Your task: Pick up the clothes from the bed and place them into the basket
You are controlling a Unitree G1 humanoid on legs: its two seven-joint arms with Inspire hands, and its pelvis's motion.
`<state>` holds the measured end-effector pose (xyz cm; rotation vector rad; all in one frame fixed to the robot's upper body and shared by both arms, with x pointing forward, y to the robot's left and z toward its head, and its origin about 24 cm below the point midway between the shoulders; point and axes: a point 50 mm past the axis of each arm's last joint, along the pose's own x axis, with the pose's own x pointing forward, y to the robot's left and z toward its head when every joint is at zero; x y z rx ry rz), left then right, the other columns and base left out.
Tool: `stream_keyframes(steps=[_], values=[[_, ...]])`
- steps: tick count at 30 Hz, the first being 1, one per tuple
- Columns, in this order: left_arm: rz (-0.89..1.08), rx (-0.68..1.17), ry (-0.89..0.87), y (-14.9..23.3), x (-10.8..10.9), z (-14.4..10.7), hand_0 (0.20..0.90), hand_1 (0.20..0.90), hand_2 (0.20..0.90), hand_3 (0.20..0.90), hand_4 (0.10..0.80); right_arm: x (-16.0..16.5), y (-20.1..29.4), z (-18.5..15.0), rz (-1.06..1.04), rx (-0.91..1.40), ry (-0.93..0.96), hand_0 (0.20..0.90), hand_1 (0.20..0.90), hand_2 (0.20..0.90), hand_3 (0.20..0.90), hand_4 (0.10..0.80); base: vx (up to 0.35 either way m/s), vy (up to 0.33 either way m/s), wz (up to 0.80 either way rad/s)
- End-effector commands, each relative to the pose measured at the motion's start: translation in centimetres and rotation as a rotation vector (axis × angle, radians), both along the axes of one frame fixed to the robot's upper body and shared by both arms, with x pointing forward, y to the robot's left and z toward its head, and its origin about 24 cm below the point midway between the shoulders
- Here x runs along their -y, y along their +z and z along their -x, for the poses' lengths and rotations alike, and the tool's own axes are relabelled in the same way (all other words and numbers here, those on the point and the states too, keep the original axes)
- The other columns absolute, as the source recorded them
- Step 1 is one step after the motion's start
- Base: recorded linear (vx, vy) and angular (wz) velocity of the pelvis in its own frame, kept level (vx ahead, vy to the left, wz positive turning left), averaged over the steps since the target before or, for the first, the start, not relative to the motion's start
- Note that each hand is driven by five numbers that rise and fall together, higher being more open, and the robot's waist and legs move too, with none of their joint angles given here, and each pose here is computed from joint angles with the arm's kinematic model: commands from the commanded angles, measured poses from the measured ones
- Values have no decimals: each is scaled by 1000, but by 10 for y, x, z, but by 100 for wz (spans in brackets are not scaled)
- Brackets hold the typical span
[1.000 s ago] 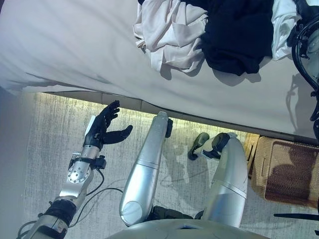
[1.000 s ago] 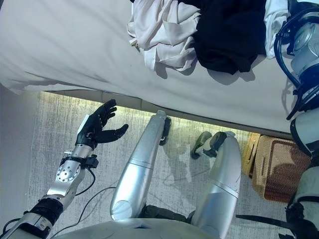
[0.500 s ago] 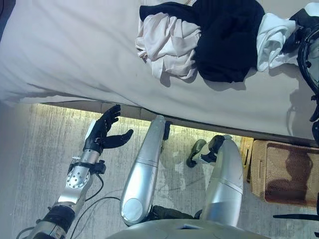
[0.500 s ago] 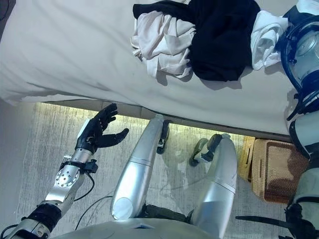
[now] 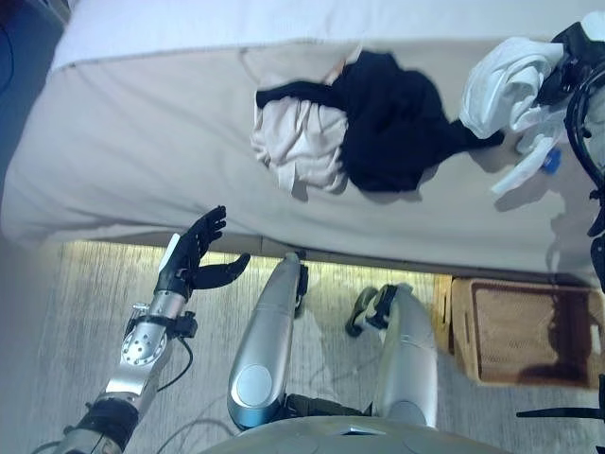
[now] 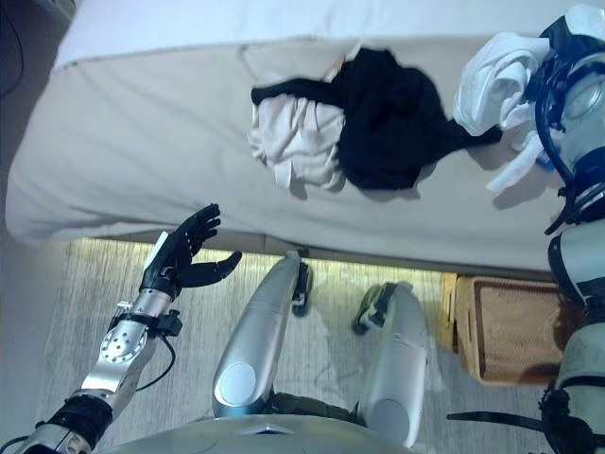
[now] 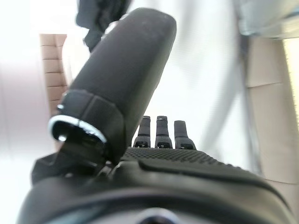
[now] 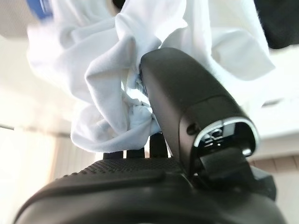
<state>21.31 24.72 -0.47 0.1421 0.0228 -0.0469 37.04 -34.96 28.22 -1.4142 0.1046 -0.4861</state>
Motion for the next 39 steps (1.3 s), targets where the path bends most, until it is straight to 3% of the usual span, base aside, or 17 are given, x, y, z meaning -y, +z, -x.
stream_keyframes(steps=[1, 10, 18, 27, 39], values=[[-35, 98, -30, 15, -2, -2, 900, 900, 900, 900, 800, 21, 35, 26, 123, 207, -49, 300, 300, 300, 200, 100, 58, -4, -10], [-76, -9, -30, -5, 1, -1, 900, 900, 900, 900, 800, 27, 17, 43, 103, 278, 58, 300, 300, 300, 200, 100, 96, 3, -20], [-97, -91, 39, -18, -10, 2, 900, 900, 900, 900, 800, 44, -17, 69, 59, 228, 57, 300, 300, 300, 200, 100, 65, 21, -26], [-130, -154, 144, -31, -19, 2, 900, 900, 900, 900, 800, 67, -73, 106, -20, 150, -13, 300, 300, 300, 200, 100, 13, 2, -25], [-146, -201, 143, -46, -17, 9, 900, 900, 900, 900, 800, 83, -127, 132, -162, 0, -86, 300, 300, 300, 200, 100, -16, -29, -23]])
